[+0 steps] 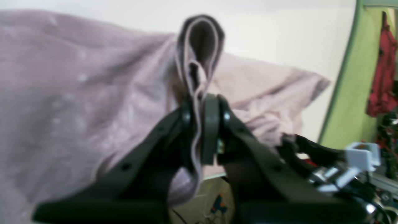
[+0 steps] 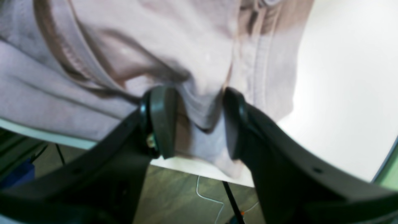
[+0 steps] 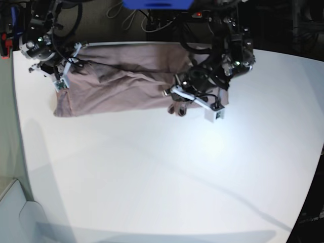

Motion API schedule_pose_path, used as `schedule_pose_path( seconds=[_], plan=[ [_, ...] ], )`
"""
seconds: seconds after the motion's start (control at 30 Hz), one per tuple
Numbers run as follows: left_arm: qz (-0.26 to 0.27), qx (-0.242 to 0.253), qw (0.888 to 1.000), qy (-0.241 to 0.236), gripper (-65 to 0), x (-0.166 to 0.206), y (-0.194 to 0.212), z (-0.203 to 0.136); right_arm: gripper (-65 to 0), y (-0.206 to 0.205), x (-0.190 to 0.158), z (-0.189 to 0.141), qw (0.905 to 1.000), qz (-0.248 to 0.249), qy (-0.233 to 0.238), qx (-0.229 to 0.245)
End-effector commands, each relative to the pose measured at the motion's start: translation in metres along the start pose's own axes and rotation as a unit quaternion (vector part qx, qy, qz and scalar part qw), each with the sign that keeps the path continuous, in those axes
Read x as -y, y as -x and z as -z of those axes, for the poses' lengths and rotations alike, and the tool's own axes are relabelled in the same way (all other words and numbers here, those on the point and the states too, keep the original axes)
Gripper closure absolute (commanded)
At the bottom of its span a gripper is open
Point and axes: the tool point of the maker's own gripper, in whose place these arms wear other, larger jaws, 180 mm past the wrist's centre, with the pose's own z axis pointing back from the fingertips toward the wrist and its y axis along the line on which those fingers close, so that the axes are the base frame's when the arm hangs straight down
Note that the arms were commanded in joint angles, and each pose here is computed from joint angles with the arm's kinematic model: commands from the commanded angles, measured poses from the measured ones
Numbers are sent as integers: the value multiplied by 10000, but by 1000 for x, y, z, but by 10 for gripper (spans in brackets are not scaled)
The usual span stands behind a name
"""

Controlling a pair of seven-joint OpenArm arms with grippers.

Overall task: Layout the t-shirt on the table in an organized manner, then fold the t-shirt properly
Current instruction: 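Lift the strip end with the left gripper and fold it toward the right gripper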

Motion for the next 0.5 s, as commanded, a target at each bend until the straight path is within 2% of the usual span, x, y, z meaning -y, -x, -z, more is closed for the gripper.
schedule_pose_path(
  seconds=[0.0,0.13,0.27,0.47],
  plan=[
    [-43,117,9998,156,0,11,-6,-2,-258,-6,5,-3,9999,-36,75,104],
    [-4,-135,9997,192,0,16,7,8,-258,-9,6,-3,9999,-36,85,133],
    [2,-130,9997,219,0,19,5,11,-258,-12,7,-3,9998,-37,101,161],
    [26,127,9995,287,0,25,-8,11,-259,-14,8,-3,9998,-37,109,167]
  ],
)
